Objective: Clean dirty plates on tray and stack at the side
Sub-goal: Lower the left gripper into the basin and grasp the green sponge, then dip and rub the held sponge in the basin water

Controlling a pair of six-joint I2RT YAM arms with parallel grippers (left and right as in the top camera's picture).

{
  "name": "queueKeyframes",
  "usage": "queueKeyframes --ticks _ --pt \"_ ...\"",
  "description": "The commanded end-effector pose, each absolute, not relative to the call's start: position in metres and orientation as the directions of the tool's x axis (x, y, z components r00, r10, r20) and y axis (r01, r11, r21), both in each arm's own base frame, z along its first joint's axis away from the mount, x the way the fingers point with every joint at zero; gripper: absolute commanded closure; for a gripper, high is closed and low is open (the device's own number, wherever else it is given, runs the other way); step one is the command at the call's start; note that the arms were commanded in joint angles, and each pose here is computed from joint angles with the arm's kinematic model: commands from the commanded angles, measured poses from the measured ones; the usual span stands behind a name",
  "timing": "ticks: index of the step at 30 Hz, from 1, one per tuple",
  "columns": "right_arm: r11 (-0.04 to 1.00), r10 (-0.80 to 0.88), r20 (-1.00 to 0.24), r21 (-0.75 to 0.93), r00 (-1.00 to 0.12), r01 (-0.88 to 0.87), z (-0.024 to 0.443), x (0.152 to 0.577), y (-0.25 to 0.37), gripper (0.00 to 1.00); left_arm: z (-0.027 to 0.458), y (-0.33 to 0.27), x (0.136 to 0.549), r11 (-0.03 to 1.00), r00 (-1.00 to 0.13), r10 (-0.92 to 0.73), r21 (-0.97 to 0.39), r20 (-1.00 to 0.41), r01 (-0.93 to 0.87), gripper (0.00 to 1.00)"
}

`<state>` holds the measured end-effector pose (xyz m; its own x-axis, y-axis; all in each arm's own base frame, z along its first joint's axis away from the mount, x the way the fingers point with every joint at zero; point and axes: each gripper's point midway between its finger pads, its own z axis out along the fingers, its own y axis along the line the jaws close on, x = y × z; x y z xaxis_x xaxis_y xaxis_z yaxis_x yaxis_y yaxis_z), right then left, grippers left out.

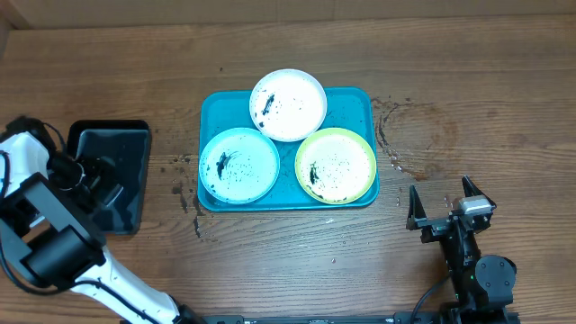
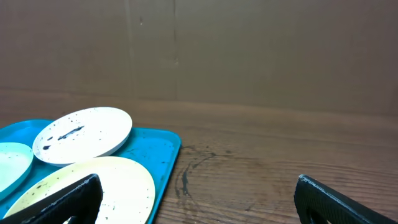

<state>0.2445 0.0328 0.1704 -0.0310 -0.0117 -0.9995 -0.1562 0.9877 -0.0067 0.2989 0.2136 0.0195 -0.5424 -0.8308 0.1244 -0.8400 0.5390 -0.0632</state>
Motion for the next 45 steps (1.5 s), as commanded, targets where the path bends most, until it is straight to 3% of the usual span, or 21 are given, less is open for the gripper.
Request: queueKeyframes --ticks 1,4,8,12,15,20,23,25,29,31,32,33,34,45 --pt "0.987 -0.015 -0.999 -0.01 -0.031 -0.162 0.168 0.245 0.034 0.0 0.014 0.205 0.314 0.61 -0.627 -0.768 -0.146 0.133 -0.779 0.16" --pt "0.987 -0.015 -0.999 -0.01 -0.031 -0.162 0.168 0.245 0.034 0.0 0.007 0.212 0.311 0.614 -0.623 -0.772 -0.109 0.123 -0.782 0.12" --pt "0.987 -0.015 -0.999 -0.01 -0.031 -0.162 0.168 0.245 0.034 0.0 0.005 0.219 0.311 0.619 -0.625 -0.774 -0.083 0.1 -0.781 0.15" --pt "0.987 -0.015 -0.999 -0.01 -0.031 -0.162 0.168 0.245 0.034 0.0 0.005 0.221 0.313 0.621 -0.626 -0.775 -0.08 0.089 -0.78 0.31" --pt "0.987 -0.015 -0.999 -0.01 -0.031 -0.162 0.168 0.245 0.034 0.0 0.005 0.223 0.313 0.621 -0.626 -0.775 -0.077 0.083 -0.78 0.55" --pt "0.987 -0.015 -0.999 -0.01 -0.031 -0.162 0.168 0.245 0.034 0.0 0.005 0.222 0.312 0.621 -0.626 -0.775 -0.076 0.088 -0.78 0.62" --pt "0.987 -0.015 -0.999 -0.01 -0.031 -0.162 0.168 0.245 0.034 0.0 0.005 0.221 0.312 0.621 -0.625 -0.775 -0.075 0.09 -0.78 0.85" --pt "0.987 -0.015 -0.999 -0.01 -0.031 -0.162 0.168 0.245 0.034 0.0 0.005 0.222 0.312 0.621 -0.626 -0.775 -0.075 0.089 -0.78 0.96" --pt "0.987 -0.015 -0.999 -0.01 -0.031 -0.162 0.168 0.245 0.034 0.0 0.004 0.223 0.314 0.622 -0.626 -0.775 -0.077 0.081 -0.779 0.96" --pt "0.987 -0.015 -0.999 -0.01 -0.031 -0.162 0.168 0.245 0.034 0.0 0.004 0.224 0.315 0.622 -0.627 -0.776 -0.079 0.072 -0.779 0.82" --pt "0.987 -0.015 -0.999 -0.01 -0.031 -0.162 0.168 0.245 0.034 0.0 0.004 0.226 0.317 0.623 -0.628 -0.776 -0.081 0.062 -0.778 0.57" --pt "0.987 -0.015 -0.999 -0.01 -0.031 -0.162 0.168 0.245 0.034 0.0 0.004 0.228 0.32 0.623 -0.628 -0.777 -0.084 0.048 -0.777 0.24" --pt "0.987 -0.015 -0.999 -0.01 -0.031 -0.162 0.168 0.245 0.034 0.0 0.004 0.23 0.323 0.624 -0.629 -0.777 -0.087 0.035 -0.776 0.0" --pt "0.987 -0.015 -0.999 -0.01 -0.031 -0.162 0.168 0.245 0.034 0.0 0.006 0.261 0.345 0.632 -0.622 -0.773 -0.063 -0.124 -0.773 0.0"
